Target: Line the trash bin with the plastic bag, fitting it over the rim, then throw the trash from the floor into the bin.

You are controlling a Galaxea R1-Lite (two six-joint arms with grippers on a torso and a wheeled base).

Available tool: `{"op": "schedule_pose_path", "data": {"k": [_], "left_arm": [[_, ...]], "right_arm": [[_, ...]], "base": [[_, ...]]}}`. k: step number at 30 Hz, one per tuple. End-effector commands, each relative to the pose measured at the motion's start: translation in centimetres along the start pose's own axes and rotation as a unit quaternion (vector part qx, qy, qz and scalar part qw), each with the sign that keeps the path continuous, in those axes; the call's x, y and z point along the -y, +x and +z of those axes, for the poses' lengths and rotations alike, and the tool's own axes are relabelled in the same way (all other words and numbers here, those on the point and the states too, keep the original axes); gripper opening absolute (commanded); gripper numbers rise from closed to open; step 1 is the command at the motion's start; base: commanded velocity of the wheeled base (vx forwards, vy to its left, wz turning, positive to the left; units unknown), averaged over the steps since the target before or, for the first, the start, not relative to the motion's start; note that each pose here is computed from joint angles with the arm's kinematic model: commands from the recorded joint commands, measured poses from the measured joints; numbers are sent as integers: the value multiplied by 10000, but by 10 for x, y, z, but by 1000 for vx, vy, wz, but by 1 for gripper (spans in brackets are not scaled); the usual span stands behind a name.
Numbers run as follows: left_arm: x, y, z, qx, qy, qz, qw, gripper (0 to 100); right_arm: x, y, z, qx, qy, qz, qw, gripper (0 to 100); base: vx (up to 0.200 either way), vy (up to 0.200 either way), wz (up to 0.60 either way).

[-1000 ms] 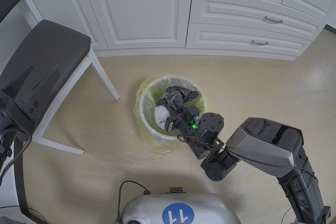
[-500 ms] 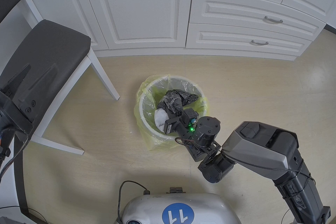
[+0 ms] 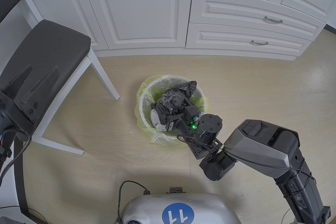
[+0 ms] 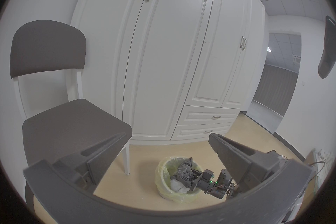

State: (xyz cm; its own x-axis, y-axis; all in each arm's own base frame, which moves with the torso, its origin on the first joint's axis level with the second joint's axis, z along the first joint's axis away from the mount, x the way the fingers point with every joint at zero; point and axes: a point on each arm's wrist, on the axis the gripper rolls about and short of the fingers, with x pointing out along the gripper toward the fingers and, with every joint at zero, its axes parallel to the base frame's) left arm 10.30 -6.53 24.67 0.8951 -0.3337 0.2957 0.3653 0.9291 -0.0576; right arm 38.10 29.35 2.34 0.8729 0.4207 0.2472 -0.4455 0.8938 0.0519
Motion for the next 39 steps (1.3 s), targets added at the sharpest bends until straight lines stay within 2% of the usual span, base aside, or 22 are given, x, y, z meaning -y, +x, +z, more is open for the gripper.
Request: {"op": "schedule_pose_path", "data": {"k": [1, 17, 19, 23, 29, 32, 36, 37, 38, 39], "left_arm": [[0, 1, -1, -20, 3, 0, 10000, 100], [0, 2, 0, 4, 6, 30, 10000, 100], [-2, 1, 2, 68, 13, 97, 9999, 100], [-2, 2, 2, 46, 20, 104, 9999, 100], [-2, 3, -2, -36, 40, 103, 9999, 100], [-2, 3, -3, -51, 43, 102, 9999, 100], [-2, 3, -3, -59, 45, 102, 9999, 100], [-2, 3, -3, -66, 47, 102, 9999, 100], [-2, 3, -3, -66, 47, 110, 9999, 100], [-2, 3, -3, -66, 47, 110, 9999, 100]], "right_arm": [[0, 0, 6, 116, 21, -2, 9999, 100], [-3, -6, 44, 263, -42, 32, 9996, 100], [2, -6, 65, 416, -33, -14, 9991, 100], [22, -1, 84, 458, -47, -225, 9987, 100], [32, 0, 115, 651, 123, -324, 9973, 100], [47, -4, 137, 641, 82, -476, 9968, 100], [66, -8, 150, 315, -34, -697, 9971, 100], [82, -16, 156, -271, -219, -907, 9953, 100], [93, -22, 163, -662, -304, -1042, 9919, 100], [97, -24, 169, -826, -323, -1099, 9900, 100]], "base": [[0, 0, 0], [0, 0, 0], [0, 0, 0], [0, 0, 0], [0, 0, 0], [0, 0, 0], [0, 0, 0], [0, 0, 0], [0, 0, 0], [0, 0, 0]]}}
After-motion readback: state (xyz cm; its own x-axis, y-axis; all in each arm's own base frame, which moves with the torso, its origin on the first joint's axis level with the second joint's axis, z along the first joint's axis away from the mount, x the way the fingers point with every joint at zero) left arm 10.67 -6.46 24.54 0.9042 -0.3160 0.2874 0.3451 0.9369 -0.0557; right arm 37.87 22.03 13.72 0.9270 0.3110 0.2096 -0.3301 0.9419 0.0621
